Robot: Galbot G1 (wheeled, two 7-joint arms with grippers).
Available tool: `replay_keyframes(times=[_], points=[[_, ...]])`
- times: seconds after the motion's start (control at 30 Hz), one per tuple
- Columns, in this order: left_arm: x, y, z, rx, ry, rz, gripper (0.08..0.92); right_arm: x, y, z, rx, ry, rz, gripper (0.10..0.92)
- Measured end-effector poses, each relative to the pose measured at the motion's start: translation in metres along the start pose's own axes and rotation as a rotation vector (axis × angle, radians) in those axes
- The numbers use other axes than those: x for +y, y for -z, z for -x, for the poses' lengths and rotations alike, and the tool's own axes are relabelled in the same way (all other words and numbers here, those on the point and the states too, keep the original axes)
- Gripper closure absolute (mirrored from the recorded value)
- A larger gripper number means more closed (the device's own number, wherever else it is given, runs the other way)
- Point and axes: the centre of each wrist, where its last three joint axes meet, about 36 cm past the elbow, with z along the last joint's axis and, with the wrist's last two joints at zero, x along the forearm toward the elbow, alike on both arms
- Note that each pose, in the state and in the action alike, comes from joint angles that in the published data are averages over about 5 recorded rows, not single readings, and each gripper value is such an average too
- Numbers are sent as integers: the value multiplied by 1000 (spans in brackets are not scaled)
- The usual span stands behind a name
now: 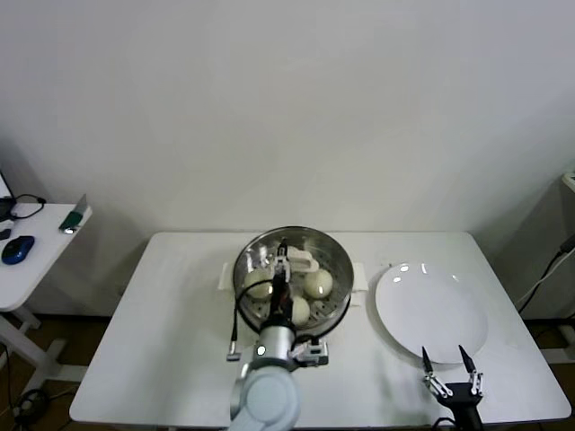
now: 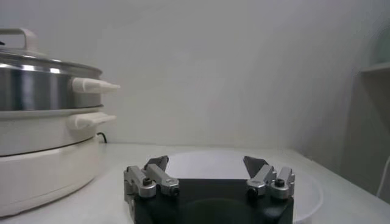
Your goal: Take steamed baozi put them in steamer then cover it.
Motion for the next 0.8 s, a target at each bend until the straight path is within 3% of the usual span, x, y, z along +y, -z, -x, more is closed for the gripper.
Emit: replay_keyframes(times=[0.13, 0.47, 0.63, 0.8], points=[[10, -13, -11, -26, 4, -48, 196, 3, 1, 0, 3, -8, 11, 200], [26, -62, -36, -109, 20, -298, 177, 5, 4, 2, -11, -23, 19, 200], [26, -98, -44, -112, 28, -481, 177, 3, 6, 6, -30, -33, 22, 200], [21, -146, -54, -82, 9, -701, 177, 3, 7, 7, -45, -27, 26, 200]])
